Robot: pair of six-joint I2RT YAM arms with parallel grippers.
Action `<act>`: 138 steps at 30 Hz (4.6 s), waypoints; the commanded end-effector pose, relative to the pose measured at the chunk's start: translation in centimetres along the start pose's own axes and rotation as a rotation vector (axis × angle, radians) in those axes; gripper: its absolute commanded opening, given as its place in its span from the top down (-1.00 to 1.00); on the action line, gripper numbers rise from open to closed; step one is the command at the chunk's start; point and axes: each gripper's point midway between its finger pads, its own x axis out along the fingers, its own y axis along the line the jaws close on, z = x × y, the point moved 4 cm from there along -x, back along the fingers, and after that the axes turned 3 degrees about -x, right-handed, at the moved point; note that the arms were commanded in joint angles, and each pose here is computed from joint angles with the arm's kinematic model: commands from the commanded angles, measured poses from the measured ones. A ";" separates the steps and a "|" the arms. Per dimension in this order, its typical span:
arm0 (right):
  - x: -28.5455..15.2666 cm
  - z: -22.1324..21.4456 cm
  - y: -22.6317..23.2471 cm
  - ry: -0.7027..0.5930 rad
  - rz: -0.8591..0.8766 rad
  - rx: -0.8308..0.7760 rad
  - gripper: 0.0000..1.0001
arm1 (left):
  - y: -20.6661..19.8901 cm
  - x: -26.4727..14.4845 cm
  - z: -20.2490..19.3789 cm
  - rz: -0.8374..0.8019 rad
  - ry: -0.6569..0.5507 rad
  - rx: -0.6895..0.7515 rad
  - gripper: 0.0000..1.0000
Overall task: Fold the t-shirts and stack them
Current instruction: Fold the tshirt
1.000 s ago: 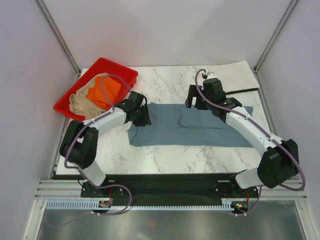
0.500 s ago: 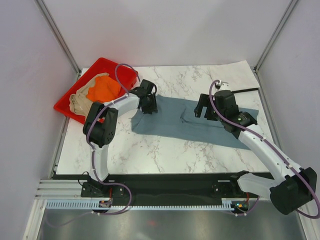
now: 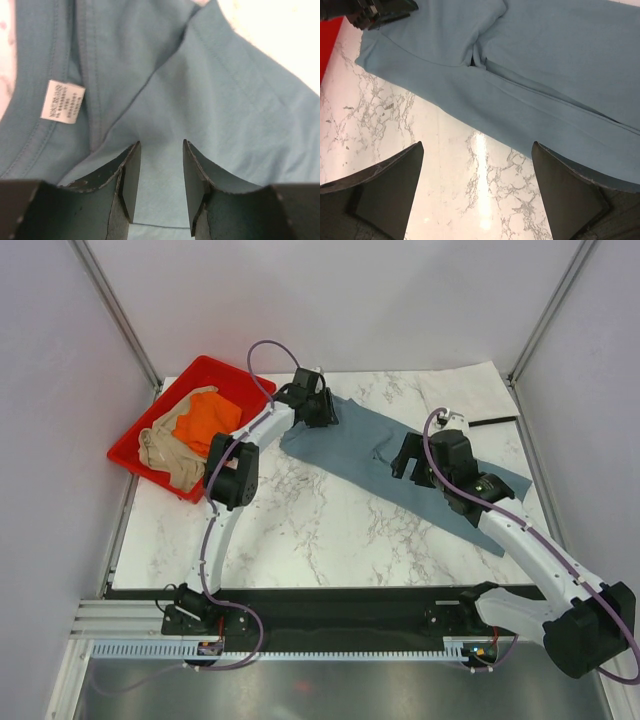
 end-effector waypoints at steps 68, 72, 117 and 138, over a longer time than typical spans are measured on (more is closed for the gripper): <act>3.2 -6.4 -7.7 0.182 -0.444 -0.094 0.33 | -7.2 -16.2 -1.4 -0.240 -0.046 0.163 0.63; 5.1 -7.2 -8.6 0.227 -0.488 -0.083 0.67 | -9.7 -19.8 0.2 -0.359 -0.071 0.131 0.59; -2.5 -14.0 8.0 0.328 -0.038 -0.034 0.75 | -3.6 -7.4 -6.5 -0.004 -0.002 0.044 0.57; -6.1 -8.7 4.5 0.071 -0.025 -0.068 0.69 | -6.1 -0.3 -3.5 -0.199 0.017 0.204 0.44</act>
